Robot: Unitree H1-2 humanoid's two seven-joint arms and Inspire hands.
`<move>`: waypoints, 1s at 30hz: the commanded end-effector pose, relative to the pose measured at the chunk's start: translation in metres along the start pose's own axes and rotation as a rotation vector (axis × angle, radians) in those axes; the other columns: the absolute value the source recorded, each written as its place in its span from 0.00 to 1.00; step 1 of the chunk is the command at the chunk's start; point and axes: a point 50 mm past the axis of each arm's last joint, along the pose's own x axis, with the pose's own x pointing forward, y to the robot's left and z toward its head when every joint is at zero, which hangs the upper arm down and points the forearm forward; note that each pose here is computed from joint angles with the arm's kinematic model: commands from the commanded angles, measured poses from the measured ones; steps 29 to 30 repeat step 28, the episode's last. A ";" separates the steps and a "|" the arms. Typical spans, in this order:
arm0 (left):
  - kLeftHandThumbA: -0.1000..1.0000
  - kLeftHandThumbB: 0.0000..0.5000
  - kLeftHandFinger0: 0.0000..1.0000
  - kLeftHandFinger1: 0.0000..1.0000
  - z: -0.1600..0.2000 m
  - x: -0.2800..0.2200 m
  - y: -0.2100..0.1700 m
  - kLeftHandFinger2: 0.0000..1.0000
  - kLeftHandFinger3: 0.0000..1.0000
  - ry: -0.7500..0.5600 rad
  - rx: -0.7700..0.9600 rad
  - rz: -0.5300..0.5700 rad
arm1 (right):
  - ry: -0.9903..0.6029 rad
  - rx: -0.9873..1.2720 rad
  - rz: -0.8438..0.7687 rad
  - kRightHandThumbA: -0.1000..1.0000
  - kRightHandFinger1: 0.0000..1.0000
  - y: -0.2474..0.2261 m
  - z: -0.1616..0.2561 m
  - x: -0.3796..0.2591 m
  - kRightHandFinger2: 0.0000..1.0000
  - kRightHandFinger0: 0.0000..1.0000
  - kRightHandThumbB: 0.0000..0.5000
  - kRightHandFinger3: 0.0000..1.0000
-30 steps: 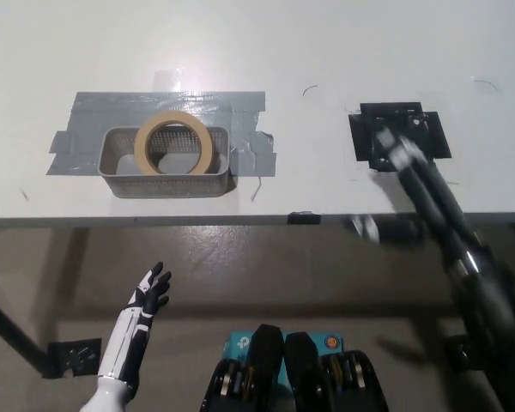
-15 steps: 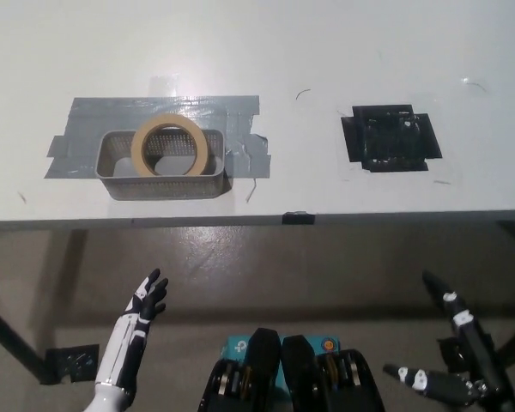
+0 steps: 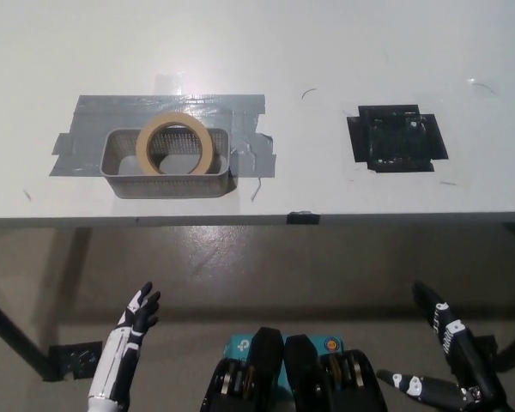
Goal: The robot picks the tape placed on the black area with right hand and places it in the small grey container.
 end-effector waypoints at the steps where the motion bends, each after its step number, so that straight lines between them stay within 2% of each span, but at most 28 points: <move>1: 1.00 0.18 1.00 1.00 0.004 -0.005 0.009 1.00 1.00 -0.035 0.013 0.027 | -0.074 0.018 0.002 1.00 1.00 -0.002 0.009 0.002 1.00 1.00 0.64 1.00; 7: 0.98 0.16 1.00 1.00 0.000 -0.009 0.009 1.00 1.00 -0.030 0.010 0.037 | -0.075 -0.001 0.014 1.00 1.00 -0.003 0.011 0.004 1.00 1.00 0.60 1.00; 11: 0.95 0.15 1.00 1.00 0.000 -0.010 0.008 1.00 1.00 -0.022 0.007 0.037 | -0.075 -0.005 0.022 1.00 1.00 -0.004 0.010 0.006 1.00 1.00 0.53 1.00; 17: 0.95 0.14 1.00 1.00 -0.002 -0.011 0.008 1.00 1.00 -0.012 0.004 0.030 | -0.066 -0.006 0.026 1.00 1.00 -0.002 0.010 0.008 1.00 1.00 0.55 1.00; 22: 0.94 0.16 1.00 1.00 -0.002 -0.007 0.007 1.00 1.00 -0.015 0.008 0.034 | -0.070 -0.012 0.030 1.00 1.00 -0.005 0.012 0.012 1.00 1.00 0.52 1.00; 30: 0.93 0.13 1.00 1.00 -0.005 -0.013 0.009 1.00 1.00 -0.003 0.021 0.044 | -0.062 -0.009 0.025 1.00 1.00 -0.003 0.009 0.008 1.00 1.00 0.53 1.00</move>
